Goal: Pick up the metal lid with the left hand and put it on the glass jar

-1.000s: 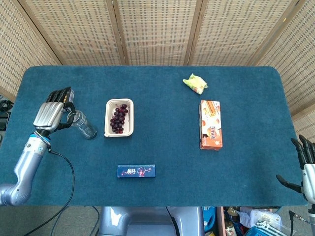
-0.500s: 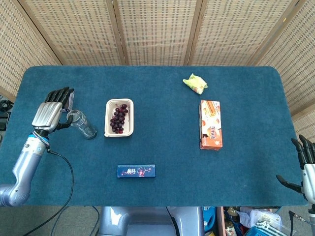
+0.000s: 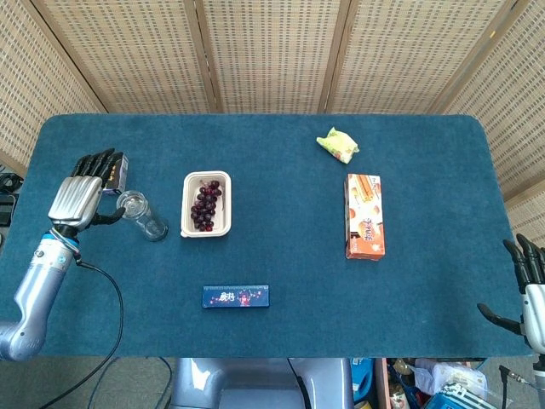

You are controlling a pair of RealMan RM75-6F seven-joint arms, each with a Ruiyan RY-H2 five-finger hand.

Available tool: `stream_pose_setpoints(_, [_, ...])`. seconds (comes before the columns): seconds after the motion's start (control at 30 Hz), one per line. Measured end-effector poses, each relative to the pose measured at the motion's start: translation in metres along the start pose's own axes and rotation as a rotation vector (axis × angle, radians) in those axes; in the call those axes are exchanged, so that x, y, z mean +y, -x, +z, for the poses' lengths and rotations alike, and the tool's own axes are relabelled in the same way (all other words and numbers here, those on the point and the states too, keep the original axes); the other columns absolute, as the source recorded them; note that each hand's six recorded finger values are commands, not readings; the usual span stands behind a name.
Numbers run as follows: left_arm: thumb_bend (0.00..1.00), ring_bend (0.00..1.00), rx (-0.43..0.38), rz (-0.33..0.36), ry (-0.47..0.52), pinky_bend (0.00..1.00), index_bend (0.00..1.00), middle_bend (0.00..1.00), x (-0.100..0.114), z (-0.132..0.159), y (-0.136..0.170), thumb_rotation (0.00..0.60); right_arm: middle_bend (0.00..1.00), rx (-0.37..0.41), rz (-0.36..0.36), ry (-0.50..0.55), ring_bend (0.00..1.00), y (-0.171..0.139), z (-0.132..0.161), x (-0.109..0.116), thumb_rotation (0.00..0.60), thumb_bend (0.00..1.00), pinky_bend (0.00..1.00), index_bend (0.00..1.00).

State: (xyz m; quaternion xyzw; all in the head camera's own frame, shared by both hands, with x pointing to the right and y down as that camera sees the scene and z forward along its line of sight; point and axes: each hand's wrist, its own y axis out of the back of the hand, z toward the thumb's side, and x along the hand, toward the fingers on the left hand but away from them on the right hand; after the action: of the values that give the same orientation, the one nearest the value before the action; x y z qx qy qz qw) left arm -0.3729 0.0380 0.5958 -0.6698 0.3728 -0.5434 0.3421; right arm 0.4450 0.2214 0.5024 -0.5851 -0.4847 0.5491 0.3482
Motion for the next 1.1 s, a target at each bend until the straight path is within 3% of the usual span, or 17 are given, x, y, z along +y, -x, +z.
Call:
stream_pose_setpoints(0.1, [0.35,0.00,-0.009,-0.011,-0.001,0.00,0.02,0.00,0.002,-0.001,0.007,0.600,0.00,0.001,-0.001,0.002,0.00,0.000,0.000,0.001,0.600,0.00,0.00,0.00])
stream_pose_setpoints(0.17, [0.56,0.00,-0.026,-0.025,-0.002,0.00,0.12,0.00,0.004,0.000,0.014,0.600,0.00,0.003,0.000,0.003,0.00,0.000,0.000,0.001,0.600,0.00,0.00,0.00])
stream_pose_setpoints(0.23, [0.85,0.00,-0.042,-0.036,-0.007,0.00,0.26,0.00,0.007,0.000,0.021,0.600,0.00,0.004,0.002,0.002,0.00,-0.001,0.001,0.000,0.600,0.00,0.00,0.00])
stream_pose_setpoints(0.33, [0.97,0.00,-0.076,-0.062,-0.046,0.00,0.31,0.00,0.007,0.002,0.033,0.600,0.00,0.008,0.000,0.004,0.00,-0.001,0.002,0.001,0.600,0.00,0.00,0.00])
stream_pose_setpoints(0.6, [0.99,0.00,-0.088,-0.107,-0.133,0.00,0.31,0.00,0.000,0.004,0.050,0.600,0.00,0.012,-0.002,0.005,0.00,-0.003,0.003,0.002,0.600,0.00,0.00,0.00])
stream_pose_setpoints(1.1, [0.99,0.00,-0.058,-0.126,-0.140,0.00,0.32,0.00,-0.012,0.005,0.041,0.600,0.00,0.008,-0.005,0.008,0.00,-0.002,0.002,0.003,0.600,0.00,0.00,0.00])
